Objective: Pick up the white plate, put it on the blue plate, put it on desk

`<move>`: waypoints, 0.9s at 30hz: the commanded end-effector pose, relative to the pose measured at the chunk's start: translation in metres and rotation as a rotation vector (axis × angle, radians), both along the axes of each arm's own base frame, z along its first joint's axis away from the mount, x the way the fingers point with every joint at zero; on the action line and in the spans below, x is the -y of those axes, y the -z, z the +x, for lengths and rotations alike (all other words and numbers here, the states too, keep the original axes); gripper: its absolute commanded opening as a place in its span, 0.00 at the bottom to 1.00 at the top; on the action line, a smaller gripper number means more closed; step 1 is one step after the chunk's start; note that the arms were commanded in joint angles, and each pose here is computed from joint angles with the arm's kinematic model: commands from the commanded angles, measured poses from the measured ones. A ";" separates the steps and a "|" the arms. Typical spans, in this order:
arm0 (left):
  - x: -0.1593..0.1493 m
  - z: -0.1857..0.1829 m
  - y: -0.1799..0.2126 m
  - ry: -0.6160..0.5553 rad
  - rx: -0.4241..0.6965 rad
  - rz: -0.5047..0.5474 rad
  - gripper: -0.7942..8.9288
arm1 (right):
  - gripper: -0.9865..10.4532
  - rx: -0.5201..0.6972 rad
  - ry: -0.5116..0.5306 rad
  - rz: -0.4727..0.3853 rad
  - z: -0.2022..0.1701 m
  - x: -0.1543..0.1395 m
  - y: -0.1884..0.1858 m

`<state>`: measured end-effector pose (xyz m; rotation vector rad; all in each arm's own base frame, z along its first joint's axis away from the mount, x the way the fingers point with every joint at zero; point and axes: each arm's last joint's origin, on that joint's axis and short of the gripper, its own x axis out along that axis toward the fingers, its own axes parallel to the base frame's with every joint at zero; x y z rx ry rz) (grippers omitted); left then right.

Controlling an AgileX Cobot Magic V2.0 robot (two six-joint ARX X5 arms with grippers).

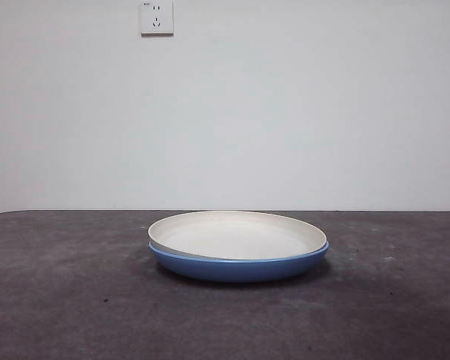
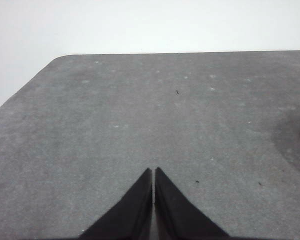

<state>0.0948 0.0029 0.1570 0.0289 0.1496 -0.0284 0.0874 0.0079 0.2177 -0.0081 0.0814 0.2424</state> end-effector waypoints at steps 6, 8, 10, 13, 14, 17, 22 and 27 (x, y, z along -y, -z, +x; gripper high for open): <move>0.000 0.001 0.007 -0.003 -0.026 -0.004 0.09 | 0.09 0.017 0.029 0.015 -0.001 0.001 0.019; 0.000 0.001 0.007 -0.003 -0.026 -0.004 0.09 | 0.09 0.009 0.028 0.016 0.000 0.001 0.023; 0.000 0.001 0.007 -0.003 -0.026 -0.004 0.09 | 0.09 0.000 0.029 0.016 0.000 0.001 0.027; 0.000 0.001 0.007 -0.003 -0.026 -0.004 0.09 | 0.09 -0.015 0.046 0.016 0.002 0.001 0.032; 0.000 0.001 0.007 -0.003 -0.026 -0.004 0.09 | 0.09 -0.021 0.054 0.021 0.002 0.002 0.034; 0.000 0.001 0.007 -0.003 -0.026 -0.004 0.09 | 0.09 -0.030 0.075 0.041 0.004 0.002 0.041; 0.000 0.001 0.007 -0.003 -0.026 -0.004 0.09 | 0.09 -0.054 0.084 0.097 0.007 0.002 0.057; 0.000 0.001 0.008 -0.003 -0.027 -0.004 0.09 | 0.09 -0.110 0.089 0.122 0.008 0.002 0.068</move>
